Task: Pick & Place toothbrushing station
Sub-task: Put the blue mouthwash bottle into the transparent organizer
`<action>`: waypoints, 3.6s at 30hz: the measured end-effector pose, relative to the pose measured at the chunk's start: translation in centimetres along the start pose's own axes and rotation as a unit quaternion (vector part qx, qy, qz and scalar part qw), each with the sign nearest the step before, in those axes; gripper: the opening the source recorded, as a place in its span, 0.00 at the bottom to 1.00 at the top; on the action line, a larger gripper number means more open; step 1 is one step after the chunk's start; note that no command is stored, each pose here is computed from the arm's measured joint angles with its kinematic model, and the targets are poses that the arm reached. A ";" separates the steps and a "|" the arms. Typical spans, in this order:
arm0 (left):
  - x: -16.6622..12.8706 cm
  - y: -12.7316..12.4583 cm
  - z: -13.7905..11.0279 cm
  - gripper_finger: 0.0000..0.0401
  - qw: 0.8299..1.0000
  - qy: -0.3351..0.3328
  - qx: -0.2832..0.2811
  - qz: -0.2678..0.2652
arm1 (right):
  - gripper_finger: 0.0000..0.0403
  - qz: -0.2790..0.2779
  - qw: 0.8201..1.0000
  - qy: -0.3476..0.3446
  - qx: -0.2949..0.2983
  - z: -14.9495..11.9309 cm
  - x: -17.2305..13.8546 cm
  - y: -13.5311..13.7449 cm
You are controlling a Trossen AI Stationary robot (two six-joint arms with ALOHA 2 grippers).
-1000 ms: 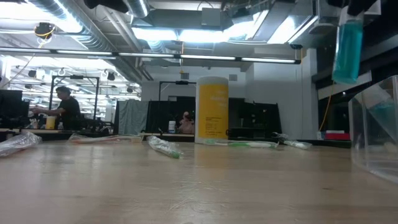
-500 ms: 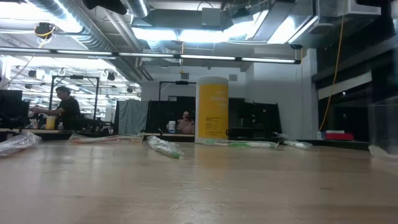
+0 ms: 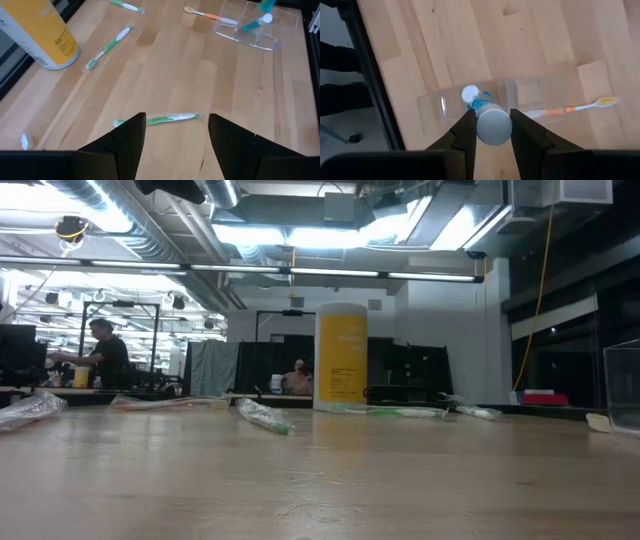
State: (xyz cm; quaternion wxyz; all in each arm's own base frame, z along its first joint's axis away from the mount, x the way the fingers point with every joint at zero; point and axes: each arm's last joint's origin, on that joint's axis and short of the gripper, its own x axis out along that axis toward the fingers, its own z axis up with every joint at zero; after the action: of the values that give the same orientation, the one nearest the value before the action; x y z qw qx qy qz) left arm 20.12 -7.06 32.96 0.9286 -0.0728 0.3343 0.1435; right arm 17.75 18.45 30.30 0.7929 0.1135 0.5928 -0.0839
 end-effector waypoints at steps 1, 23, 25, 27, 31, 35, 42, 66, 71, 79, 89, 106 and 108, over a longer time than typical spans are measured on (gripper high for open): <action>0.0 0.0 0.0 0.53 1.000 -0.001 -0.002 0.002 | 0.23 0.002 1.000 -0.002 0.003 -0.1 -0.1 0.0; 0.3 0.6 0.3 0.53 1.000 0.001 -0.011 0.010 | 0.23 -0.026 0.999 -0.037 0.029 -0.4 0.9 -0.4; 0.3 0.5 0.3 0.53 1.000 0.002 -0.010 0.009 | 0.23 -0.030 0.998 -0.038 0.030 -0.6 1.4 -0.4; 0.3 0.5 0.3 0.53 1.000 0.002 -0.010 0.008 | 0.23 -0.029 0.998 -0.038 0.031 -0.7 1.8 -0.4; 0.3 0.5 0.3 0.53 1.000 0.004 -0.010 0.005 | 0.23 -0.022 0.999 -0.034 0.032 -1.0 2.9 -0.3; 0.3 0.5 0.3 0.53 1.000 0.004 -0.010 0.005 | 0.23 -0.015 0.999 -0.024 0.030 -1.3 3.7 -0.3; 0.3 0.5 0.3 0.53 1.000 0.004 -0.009 0.005 | 0.23 0.006 1.000 -0.001 -0.015 -1.5 3.9 -0.1; 0.6 1.2 0.4 0.53 1.000 0.008 -0.017 0.023 | 0.23 0.062 0.997 -0.033 -0.043 -0.2 4.0 0.7; 0.8 1.5 0.6 0.53 1.000 0.014 -0.012 0.017 | 0.23 0.062 0.997 -0.031 -0.044 -0.2 4.0 0.7; 0.9 1.6 0.6 0.53 1.000 0.019 -0.014 0.012 | 0.23 0.059 0.997 -0.032 -0.042 -0.2 4.1 0.7; 0.9 1.6 0.6 0.53 1.000 0.019 -0.010 0.012 | 0.25 0.024 0.998 -0.027 -0.046 -0.1 5.9 1.4; 0.9 1.6 0.6 0.53 1.000 0.023 -0.004 0.005 | 0.25 0.001 1.000 -0.022 -0.005 -1.5 7.6 2.9; 0.9 1.6 0.6 0.53 1.000 0.023 -0.002 0.005 | 0.25 0.001 1.000 -0.022 -0.004 -1.5 7.8 3.0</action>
State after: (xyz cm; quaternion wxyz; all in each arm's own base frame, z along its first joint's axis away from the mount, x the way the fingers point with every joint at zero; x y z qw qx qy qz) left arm 20.62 -5.24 32.80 0.9199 -0.0760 0.3555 0.1471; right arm 19.36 21.80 22.66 0.8063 0.1091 0.5754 -0.0828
